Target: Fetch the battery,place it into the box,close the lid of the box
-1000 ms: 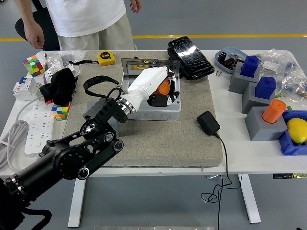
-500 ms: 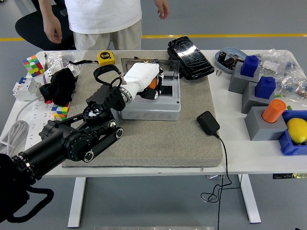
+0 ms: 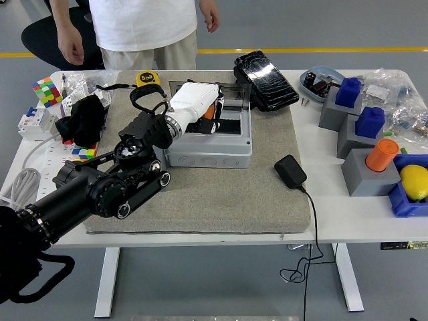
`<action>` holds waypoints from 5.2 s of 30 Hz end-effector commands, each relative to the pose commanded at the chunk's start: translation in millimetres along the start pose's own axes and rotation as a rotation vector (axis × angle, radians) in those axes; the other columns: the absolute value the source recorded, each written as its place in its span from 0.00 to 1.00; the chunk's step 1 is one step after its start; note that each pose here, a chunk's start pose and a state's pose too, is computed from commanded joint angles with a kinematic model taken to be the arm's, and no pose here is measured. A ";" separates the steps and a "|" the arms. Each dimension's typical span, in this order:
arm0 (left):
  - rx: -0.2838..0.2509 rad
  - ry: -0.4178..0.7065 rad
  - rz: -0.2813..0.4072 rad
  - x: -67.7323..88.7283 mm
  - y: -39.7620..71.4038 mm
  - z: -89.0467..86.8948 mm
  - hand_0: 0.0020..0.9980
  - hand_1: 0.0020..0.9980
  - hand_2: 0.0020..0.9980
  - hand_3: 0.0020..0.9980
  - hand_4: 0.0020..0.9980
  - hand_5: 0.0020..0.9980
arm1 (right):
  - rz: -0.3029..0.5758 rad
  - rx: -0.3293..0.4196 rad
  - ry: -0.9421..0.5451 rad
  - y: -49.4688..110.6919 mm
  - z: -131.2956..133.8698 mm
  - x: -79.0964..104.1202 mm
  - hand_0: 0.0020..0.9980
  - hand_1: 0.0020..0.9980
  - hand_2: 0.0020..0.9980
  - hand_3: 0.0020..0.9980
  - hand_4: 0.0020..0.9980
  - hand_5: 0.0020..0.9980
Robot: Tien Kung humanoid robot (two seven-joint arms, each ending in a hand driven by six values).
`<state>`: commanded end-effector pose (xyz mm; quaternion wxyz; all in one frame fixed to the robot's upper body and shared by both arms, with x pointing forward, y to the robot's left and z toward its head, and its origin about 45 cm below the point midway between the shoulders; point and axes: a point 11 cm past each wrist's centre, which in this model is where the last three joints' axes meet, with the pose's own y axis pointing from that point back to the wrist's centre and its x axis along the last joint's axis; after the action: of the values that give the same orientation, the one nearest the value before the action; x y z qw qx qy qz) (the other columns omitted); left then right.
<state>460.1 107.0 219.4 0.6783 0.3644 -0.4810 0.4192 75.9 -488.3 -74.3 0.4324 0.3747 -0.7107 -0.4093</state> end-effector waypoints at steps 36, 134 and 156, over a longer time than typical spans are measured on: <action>-0.256 0.196 0.145 20.2 13.1 48.1 0.59 0.70 0.76 0.85 1.00 0.47 | -0.006 0.003 -0.009 -0.2 0.2 -2.9 0.58 0.63 0.65 0.55 0.96 0.48; 0.231 0.698 0.360 32.5 112.3 -108.4 0.59 0.70 0.68 0.72 1.00 0.61 | -0.002 0.001 -0.023 -0.3 2.7 -0.8 0.58 0.63 0.65 0.55 0.96 0.48; 0.428 0.952 0.496 38.2 168.6 -194.4 0.59 0.69 0.67 0.71 1.00 0.59 | 0.011 0.007 -0.026 0.0 -5.0 5.5 0.58 0.63 0.65 0.55 0.96 0.48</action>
<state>379.8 354.4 218.6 0.6125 0.1411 -0.0985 0.7715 78.6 -494.5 -71.2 0.4241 0.3669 -0.7198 -0.4092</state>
